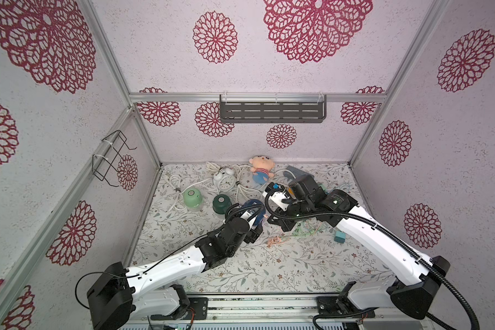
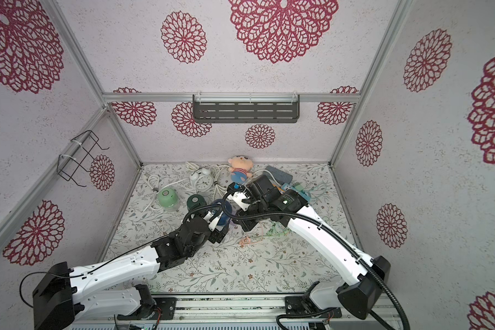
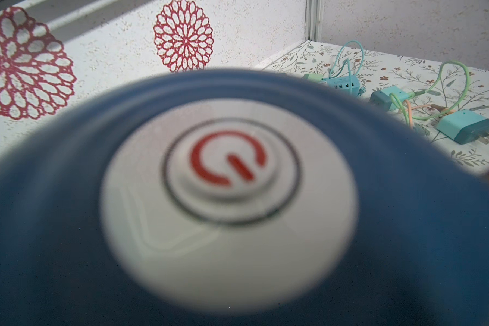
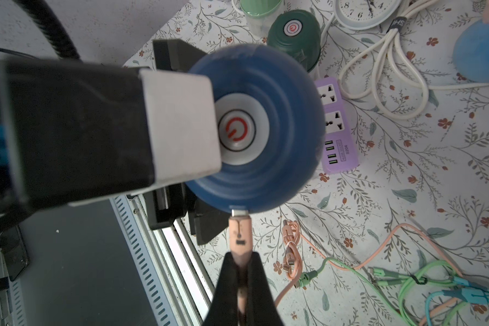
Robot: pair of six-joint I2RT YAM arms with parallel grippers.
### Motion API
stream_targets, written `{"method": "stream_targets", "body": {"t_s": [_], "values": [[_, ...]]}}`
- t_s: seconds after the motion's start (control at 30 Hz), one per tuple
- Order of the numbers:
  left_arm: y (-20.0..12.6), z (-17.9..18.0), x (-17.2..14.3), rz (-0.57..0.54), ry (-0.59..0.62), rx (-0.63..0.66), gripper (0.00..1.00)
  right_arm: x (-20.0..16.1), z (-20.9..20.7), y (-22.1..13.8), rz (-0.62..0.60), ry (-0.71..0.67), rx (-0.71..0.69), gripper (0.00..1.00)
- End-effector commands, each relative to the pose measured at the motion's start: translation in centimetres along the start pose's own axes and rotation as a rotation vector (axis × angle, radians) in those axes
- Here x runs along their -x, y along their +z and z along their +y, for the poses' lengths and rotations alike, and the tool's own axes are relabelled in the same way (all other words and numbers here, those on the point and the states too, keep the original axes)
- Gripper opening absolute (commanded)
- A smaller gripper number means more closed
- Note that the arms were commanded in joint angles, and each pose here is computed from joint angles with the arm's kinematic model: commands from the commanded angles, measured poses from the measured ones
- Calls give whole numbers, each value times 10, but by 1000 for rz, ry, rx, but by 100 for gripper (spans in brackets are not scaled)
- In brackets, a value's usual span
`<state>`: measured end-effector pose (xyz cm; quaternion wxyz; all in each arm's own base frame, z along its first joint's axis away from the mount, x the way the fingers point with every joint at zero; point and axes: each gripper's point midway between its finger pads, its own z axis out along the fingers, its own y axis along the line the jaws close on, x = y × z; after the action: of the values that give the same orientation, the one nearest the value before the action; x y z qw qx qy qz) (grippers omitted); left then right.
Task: Charge the cordless meat grinders
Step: Insert the charging cable into the cordless meat grinder.
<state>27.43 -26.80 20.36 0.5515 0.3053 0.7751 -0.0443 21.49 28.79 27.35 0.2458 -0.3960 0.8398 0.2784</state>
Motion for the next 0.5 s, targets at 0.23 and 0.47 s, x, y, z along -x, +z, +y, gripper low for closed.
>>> {"method": "stream_targets", "body": {"t_s": [0.23, 0.47], "values": [[-27, -97, 12, -57, 218, -324, 46, 115, 0, -26, -397, -163, -39, 0], [-29, -106, 15, -77, 223, -328, 45, 124, 3, -14, -409, -140, 7, 0]]}}
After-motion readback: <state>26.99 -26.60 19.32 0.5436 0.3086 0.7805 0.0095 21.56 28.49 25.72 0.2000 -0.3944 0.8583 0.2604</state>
